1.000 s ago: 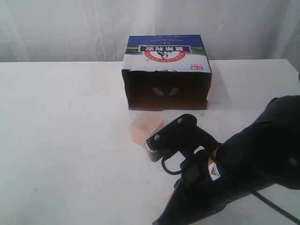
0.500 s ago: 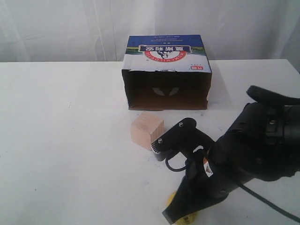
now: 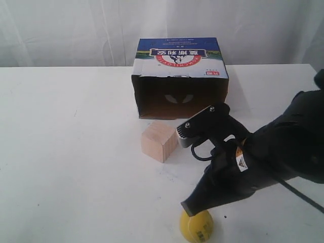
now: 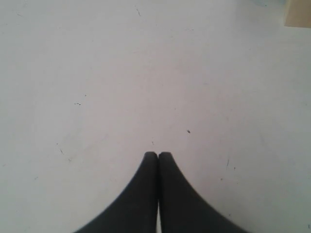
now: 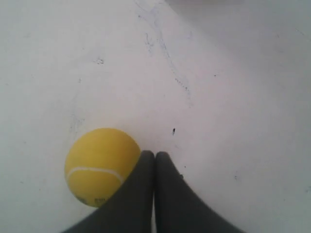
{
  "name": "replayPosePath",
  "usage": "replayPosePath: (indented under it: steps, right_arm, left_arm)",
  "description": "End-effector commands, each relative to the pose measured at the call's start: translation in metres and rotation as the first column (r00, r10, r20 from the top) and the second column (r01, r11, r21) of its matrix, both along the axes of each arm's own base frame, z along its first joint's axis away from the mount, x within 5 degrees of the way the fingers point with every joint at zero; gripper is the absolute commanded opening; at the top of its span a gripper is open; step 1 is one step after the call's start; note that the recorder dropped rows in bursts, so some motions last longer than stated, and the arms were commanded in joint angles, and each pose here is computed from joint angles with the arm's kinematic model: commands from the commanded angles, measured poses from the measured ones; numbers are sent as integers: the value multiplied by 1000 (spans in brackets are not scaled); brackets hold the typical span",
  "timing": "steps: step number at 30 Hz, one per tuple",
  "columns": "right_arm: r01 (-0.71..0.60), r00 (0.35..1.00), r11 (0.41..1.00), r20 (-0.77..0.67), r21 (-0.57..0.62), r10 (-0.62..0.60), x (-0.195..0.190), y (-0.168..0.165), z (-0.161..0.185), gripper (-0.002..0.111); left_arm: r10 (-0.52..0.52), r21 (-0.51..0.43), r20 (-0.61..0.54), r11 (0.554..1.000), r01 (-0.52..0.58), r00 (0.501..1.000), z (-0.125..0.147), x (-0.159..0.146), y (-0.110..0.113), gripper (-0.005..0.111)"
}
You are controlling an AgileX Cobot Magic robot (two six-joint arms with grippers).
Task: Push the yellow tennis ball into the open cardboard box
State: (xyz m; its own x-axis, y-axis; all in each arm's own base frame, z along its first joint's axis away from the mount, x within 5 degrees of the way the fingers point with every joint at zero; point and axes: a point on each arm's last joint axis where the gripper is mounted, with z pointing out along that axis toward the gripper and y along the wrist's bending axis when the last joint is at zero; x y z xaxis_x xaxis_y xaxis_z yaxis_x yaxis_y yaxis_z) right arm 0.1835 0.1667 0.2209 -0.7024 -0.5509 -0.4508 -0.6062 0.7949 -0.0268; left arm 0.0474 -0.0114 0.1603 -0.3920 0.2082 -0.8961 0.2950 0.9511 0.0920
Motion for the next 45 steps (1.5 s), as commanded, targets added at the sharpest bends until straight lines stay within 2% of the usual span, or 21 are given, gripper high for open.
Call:
replayPosePath:
  steps: [1,6,18,27,33,38,45]
  right_arm:
    - [-22,1000,999,-19,27,23,-12,8,5,0]
    - [-64,997,998,-45,26,65,-20,20,-1,0]
    - [-71,989,995,-132,-68,61,-15,28,-34,0]
    - [2,999,990,-54,-144,-9,9,6,-34,0]
    - [65,995,985,85,-159,-51,39,-16,-8,0]
    - [101,986,984,150,-145,-79,42,-21,26,0]
    - [110,992,974,86,-198,-94,33,-29,12,0]
  left_arm:
    - [-5,9,-15,1000,5,1000,-3,-1,0,0]
    - [-5,9,-15,1000,5,1000,-3,-1,0,0]
    - [-5,9,-15,1000,5,1000,-3,-1,0,0]
    - [-5,9,-15,1000,5,1000,-3,-1,0,0]
    - [-5,9,-15,1000,5,1000,-3,-1,0,0]
    - [-5,9,-15,1000,5,1000,-3,-1,0,0]
    - [-5,9,-15,1000,5,1000,-3,-1,0,0]
